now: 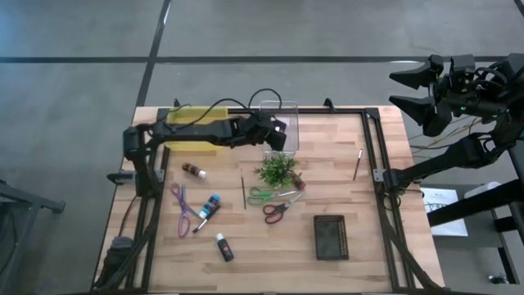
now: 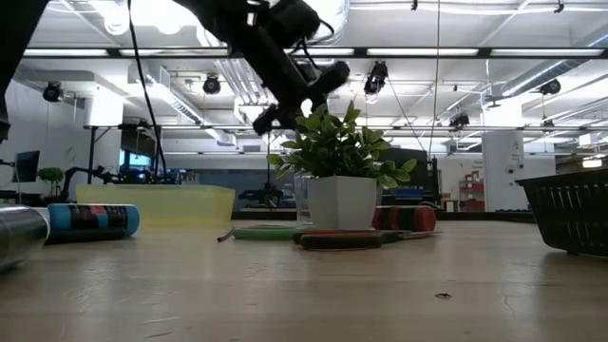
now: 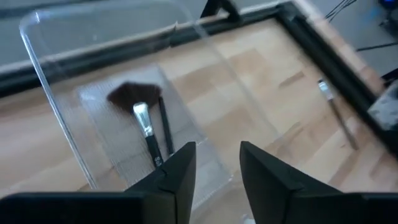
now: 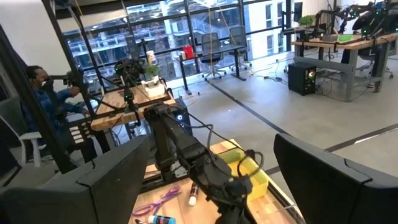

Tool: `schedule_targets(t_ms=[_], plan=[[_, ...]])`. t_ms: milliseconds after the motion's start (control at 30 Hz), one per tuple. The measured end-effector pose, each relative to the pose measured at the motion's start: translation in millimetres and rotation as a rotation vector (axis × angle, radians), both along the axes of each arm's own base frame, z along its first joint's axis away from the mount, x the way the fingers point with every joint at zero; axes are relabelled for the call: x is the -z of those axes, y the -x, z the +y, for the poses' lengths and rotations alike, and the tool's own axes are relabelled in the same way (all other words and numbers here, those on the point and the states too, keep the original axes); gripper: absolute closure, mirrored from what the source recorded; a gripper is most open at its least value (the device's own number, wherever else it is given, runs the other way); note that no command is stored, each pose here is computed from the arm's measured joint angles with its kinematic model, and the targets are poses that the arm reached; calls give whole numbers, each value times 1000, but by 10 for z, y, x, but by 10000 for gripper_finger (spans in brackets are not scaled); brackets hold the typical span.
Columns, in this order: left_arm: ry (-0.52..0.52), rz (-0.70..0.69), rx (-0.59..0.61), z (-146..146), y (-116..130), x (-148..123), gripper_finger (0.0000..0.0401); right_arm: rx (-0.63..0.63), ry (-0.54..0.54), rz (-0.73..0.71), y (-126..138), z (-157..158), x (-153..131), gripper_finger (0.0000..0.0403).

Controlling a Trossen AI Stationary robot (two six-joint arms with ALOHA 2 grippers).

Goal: Pick & Place Paint Supplies
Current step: Put the paint brush into the transparent bin

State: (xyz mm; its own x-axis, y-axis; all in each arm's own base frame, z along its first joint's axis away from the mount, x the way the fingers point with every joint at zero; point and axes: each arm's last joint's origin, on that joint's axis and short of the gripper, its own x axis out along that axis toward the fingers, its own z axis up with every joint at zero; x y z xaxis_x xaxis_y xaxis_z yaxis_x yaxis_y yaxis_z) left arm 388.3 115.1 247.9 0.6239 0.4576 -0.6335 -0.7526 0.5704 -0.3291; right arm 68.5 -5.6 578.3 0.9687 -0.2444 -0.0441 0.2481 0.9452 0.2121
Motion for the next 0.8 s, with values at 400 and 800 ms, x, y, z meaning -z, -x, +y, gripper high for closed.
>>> schedule_targets(t_ms=[400,800], plan=[[-50,65,82,-244,845,-907,266,-2,7,1,-1,1,-1,58],[545,176,-217,-618,1084,-569,266,-5,9,1,-1,1,-2,58]])
